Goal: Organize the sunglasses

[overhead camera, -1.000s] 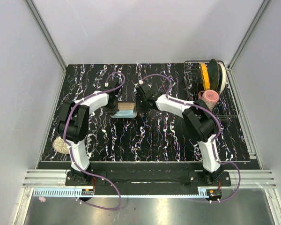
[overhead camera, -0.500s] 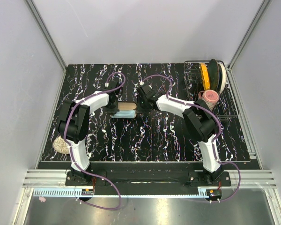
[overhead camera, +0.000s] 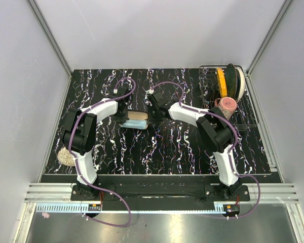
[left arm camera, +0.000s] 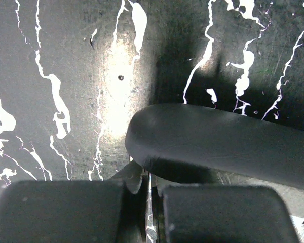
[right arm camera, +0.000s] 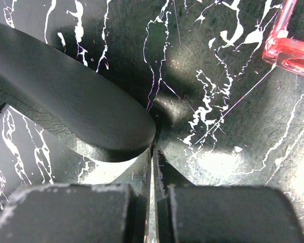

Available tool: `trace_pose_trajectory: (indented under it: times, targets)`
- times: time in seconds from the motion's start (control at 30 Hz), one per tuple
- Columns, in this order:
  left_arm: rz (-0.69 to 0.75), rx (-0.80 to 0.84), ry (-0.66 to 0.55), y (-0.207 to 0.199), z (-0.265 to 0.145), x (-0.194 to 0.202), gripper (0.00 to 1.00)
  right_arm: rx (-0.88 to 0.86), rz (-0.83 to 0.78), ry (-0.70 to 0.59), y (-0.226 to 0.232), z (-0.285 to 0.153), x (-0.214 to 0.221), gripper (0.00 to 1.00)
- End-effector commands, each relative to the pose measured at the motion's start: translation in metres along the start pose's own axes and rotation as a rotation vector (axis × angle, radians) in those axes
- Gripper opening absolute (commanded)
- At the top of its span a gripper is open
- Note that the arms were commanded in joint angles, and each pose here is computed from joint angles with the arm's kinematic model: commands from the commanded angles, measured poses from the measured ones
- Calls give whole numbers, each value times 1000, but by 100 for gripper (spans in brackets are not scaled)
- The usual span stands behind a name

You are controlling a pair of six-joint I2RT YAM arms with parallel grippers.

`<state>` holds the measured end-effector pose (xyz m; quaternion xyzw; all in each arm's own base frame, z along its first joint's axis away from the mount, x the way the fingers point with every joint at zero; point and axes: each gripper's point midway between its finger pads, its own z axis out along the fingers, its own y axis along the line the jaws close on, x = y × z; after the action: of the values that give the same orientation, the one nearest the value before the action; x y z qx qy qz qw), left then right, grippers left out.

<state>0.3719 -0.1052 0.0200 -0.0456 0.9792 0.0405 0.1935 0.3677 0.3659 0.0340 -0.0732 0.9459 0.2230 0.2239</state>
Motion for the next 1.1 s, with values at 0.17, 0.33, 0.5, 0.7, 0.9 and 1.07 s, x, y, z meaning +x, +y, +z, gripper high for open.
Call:
trace_pose_trajectory:
  times: [0.17,0.33,0.5,0.7,0.9,1.07]
  targets:
    - [5,28,-52,0,-14,-8,0,30,-69,43,-13,6,11,0]
    - [19,25,-71,1,-16,-12,0,30,-68,40,-13,5,10,0]
    - [35,20,-88,-1,-17,-14,0,36,-79,36,-15,4,9,0]
    - [43,-12,-104,3,-18,-18,0,51,-103,28,-17,3,9,0]
    - [40,-20,-116,4,-19,-21,0,59,-130,21,-16,3,10,0]
    - [34,-1,-123,-1,-18,-21,0,63,-133,13,-15,2,8,0]
